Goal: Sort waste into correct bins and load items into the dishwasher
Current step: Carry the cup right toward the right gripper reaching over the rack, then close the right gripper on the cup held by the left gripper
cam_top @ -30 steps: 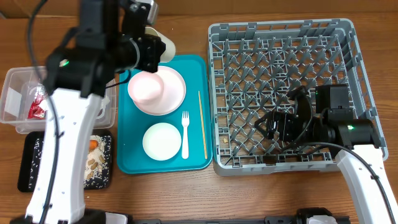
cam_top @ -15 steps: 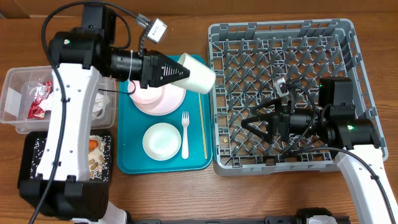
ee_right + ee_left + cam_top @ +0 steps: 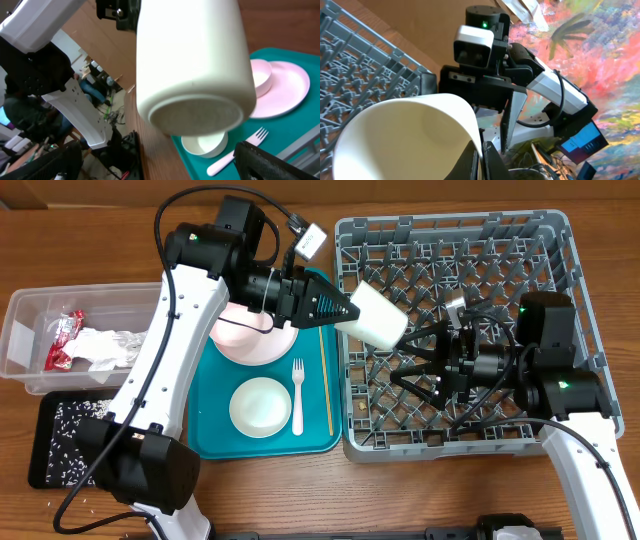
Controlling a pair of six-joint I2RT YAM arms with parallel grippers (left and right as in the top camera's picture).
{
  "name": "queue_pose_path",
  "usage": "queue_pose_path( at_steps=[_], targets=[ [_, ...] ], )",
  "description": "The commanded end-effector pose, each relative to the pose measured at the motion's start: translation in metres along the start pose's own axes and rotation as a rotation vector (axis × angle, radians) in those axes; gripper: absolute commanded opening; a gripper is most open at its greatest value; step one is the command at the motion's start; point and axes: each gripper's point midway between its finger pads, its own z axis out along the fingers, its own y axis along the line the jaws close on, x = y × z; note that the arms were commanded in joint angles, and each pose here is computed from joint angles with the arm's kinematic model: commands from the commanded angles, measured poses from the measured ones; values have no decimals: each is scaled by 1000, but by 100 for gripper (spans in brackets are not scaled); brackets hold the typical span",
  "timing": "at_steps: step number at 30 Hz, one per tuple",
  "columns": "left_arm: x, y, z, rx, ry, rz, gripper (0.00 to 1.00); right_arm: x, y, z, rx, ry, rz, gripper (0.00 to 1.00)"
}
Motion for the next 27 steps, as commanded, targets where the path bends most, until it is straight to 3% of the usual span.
queue_pose_path(
  at_steps=[1,10,18,27],
  targets=[
    [-1,-6,7,42,-4,47,4,-12,8,-2,-22,-20,-64,100],
    [3,-9,15,55,15,71,4,-22,13,-3,-50,-40,-101,99],
    [6,-13,22,70,28,58,4,-33,14,-3,-51,-61,-105,91],
    [8,-15,29,85,42,72,4,-34,14,-3,-51,-62,-109,73]
  ],
)
